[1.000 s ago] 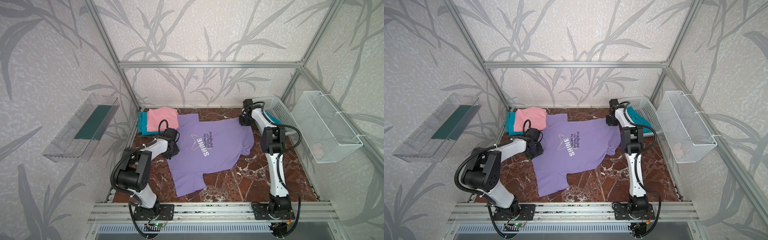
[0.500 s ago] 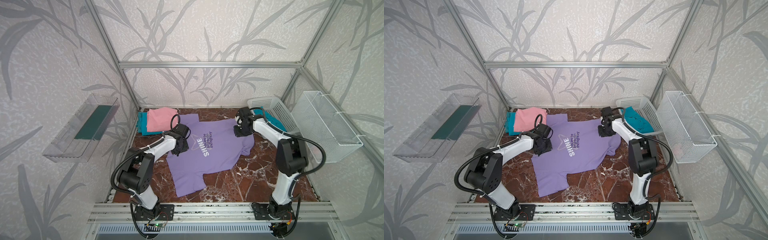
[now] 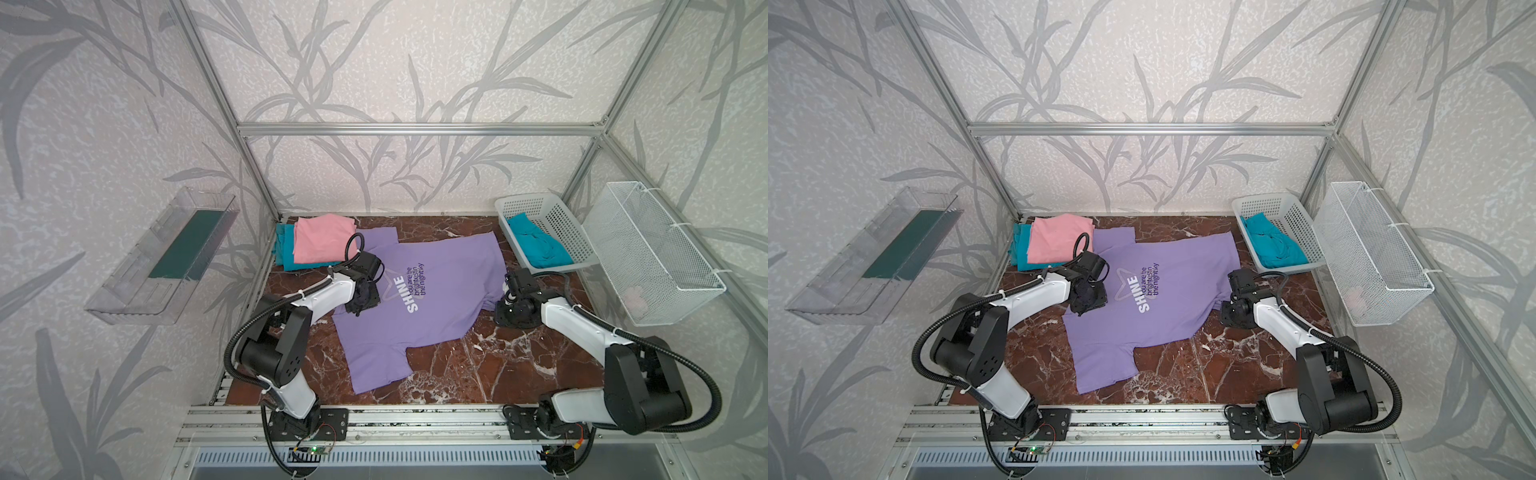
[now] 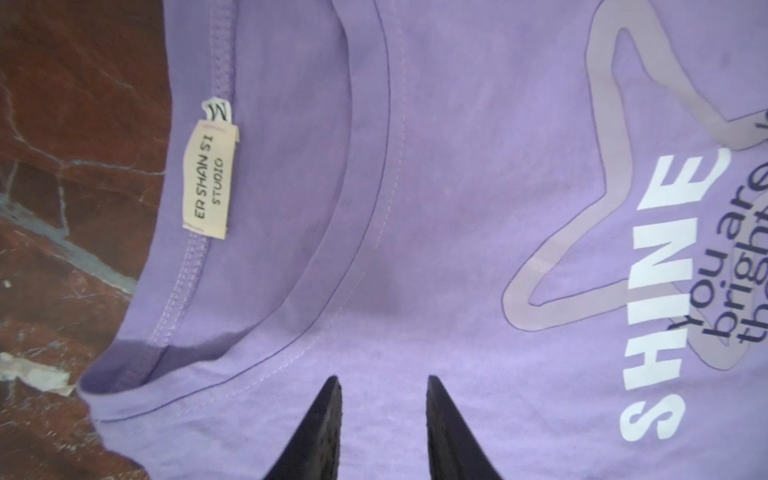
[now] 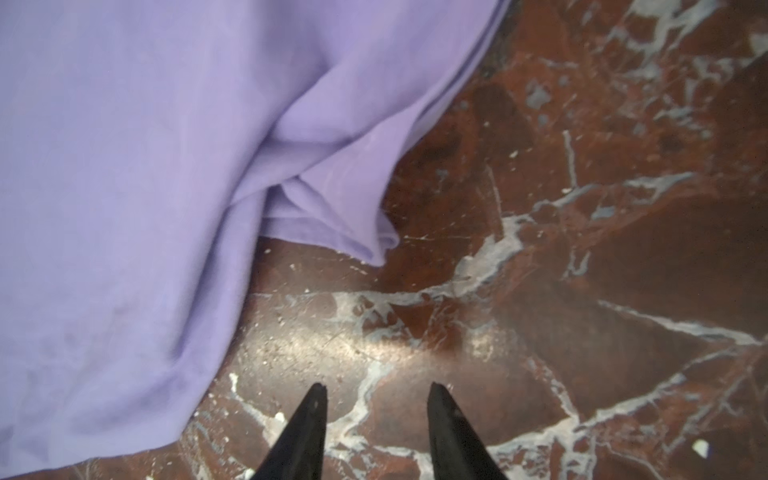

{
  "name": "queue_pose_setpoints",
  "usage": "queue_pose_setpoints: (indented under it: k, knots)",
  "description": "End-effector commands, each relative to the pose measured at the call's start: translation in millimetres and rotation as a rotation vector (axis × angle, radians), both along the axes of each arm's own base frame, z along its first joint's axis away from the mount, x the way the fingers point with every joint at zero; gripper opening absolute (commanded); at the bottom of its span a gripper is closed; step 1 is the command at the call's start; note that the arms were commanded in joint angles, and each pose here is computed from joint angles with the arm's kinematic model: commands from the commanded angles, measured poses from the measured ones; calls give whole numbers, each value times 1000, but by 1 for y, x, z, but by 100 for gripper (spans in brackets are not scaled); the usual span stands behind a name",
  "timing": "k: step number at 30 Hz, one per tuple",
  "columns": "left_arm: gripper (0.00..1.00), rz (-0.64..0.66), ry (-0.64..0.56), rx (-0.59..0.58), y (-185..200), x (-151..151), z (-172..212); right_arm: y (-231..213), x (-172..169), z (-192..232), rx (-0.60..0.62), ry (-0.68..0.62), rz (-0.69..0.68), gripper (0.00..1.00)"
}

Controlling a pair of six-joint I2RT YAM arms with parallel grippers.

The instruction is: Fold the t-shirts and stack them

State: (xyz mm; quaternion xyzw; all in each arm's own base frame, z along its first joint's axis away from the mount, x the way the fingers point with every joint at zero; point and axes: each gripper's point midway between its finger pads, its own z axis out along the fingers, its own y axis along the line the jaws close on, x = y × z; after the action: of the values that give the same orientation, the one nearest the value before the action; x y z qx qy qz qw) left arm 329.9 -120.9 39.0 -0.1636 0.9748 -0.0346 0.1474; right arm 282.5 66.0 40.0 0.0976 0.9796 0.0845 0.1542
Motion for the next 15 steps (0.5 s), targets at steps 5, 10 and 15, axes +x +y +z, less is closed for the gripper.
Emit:
queue_pose_setpoints:
  k: [5,10,15]
  knots:
    - [36,0,24,17,2,-5,-13,13,49,-13,163,-80,-67,50]
    - [36,4,32,13,1,-6,-20,5,63,-24,162,-88,-101,37]
    - [36,4,40,12,0,-5,-24,4,67,-20,168,-74,-88,7]
